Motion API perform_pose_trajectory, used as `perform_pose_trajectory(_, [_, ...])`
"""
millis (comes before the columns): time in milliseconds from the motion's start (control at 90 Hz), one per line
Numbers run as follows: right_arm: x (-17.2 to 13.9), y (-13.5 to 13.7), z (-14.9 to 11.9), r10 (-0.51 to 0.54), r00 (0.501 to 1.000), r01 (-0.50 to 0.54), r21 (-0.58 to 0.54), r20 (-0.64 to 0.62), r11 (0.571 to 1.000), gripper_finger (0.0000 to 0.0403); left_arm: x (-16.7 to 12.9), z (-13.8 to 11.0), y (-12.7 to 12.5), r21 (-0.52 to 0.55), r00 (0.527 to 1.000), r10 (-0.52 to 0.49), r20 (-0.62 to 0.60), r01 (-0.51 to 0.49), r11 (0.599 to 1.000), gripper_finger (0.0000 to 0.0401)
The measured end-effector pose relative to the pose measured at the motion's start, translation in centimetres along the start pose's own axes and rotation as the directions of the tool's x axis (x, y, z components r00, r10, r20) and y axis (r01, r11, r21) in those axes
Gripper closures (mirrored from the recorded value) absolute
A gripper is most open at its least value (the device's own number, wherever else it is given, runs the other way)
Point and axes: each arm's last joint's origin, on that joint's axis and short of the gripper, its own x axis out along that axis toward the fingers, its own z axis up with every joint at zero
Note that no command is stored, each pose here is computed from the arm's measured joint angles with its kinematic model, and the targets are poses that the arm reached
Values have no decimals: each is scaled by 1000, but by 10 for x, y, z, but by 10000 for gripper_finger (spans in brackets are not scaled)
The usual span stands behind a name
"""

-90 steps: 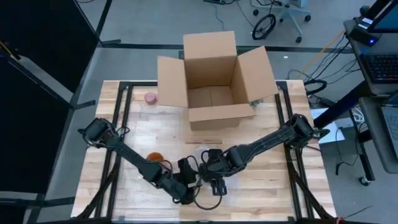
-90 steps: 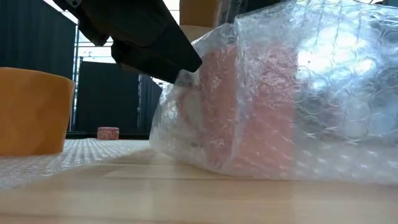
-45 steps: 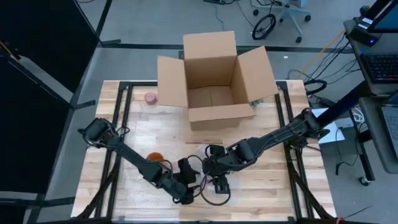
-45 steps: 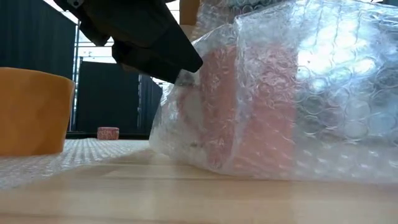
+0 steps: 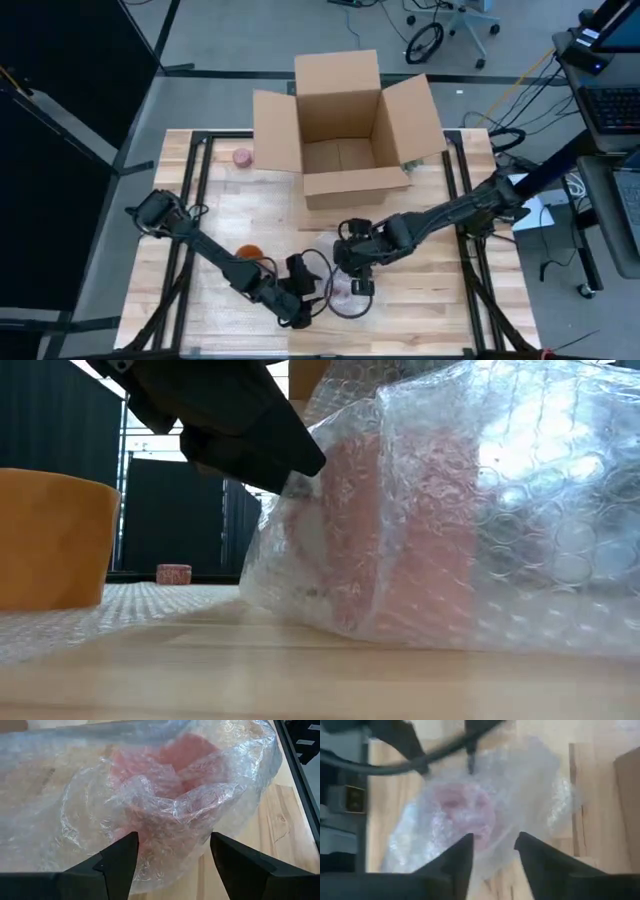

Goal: Wrap mug
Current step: Wrap the pink cup with the bubble wrap

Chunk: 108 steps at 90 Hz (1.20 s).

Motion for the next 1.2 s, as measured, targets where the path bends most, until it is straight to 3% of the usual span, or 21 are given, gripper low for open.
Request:
perform_pose_trajectory(111, [21,5,-3,-9,999,7,-39,-52,999,350,0,0,0,1,1000,-1,1,1,1000,164])
perform_pose_trajectory(256, [25,17,1,42,999,-42,-59,-3,997,398,0,0,0,3,1000,0,1,0,1000,164])
perform_pose_trajectory(433, [23,34,5,124,988,-117,-80,87,990,392,1,1,1,2,1000,3,1,-3,1000,164])
perform_pose_trajectory(889, [111,43,-5,42,994,-51,-90,-103,995,402,1,1,1,-1,1000,1,-2,-1,1000,164])
perform_pose_trajectory(1200, [131,37,-5,35,990,-46,-79,-135,996,403,1,1,2,-2,1000,2,-4,-2,1000,164])
